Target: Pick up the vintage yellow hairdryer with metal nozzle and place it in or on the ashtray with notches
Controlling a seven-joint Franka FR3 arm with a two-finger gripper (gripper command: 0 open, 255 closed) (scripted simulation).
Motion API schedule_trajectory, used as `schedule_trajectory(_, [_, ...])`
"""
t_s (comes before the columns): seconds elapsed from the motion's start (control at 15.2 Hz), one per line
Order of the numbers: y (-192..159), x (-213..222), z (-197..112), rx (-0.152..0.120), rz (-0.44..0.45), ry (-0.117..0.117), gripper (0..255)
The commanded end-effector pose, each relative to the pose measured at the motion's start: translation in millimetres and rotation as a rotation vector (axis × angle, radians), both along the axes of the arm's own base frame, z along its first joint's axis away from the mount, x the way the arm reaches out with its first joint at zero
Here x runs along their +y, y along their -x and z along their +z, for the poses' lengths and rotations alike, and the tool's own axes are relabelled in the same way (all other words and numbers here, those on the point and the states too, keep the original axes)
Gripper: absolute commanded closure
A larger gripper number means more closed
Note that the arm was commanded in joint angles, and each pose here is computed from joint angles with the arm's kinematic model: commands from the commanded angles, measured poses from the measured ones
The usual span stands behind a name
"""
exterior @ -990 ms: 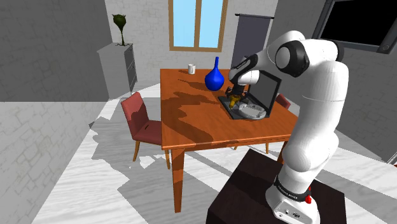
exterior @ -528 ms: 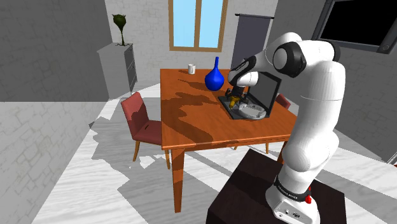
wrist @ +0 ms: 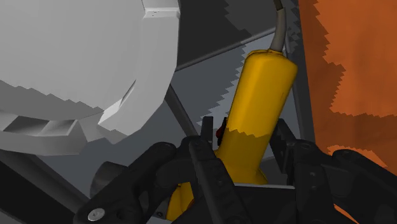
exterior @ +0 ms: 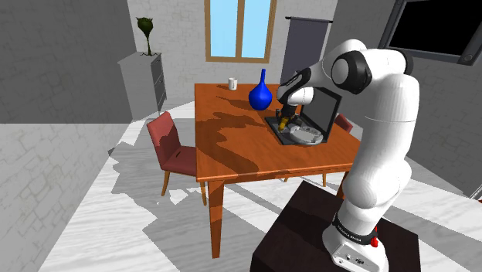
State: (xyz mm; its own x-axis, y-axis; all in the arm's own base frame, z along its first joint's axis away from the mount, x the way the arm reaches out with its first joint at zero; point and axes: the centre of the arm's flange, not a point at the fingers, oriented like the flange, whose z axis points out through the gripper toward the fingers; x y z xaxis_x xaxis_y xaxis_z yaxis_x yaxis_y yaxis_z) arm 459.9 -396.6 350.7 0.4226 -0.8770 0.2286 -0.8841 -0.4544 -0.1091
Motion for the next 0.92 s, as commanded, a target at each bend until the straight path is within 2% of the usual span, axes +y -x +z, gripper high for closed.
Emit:
schedule_trajectory(0.0, [-0.1,0.0,0.1,0.000,0.000,0.000,255])
schedule_trajectory(0.2, [-0.1,0.0,0.0,0.000,0.000,0.000,255])
schedule_trajectory(0.86, [-0.1,0.0,52.8,0.000,0.000,0.000,255])
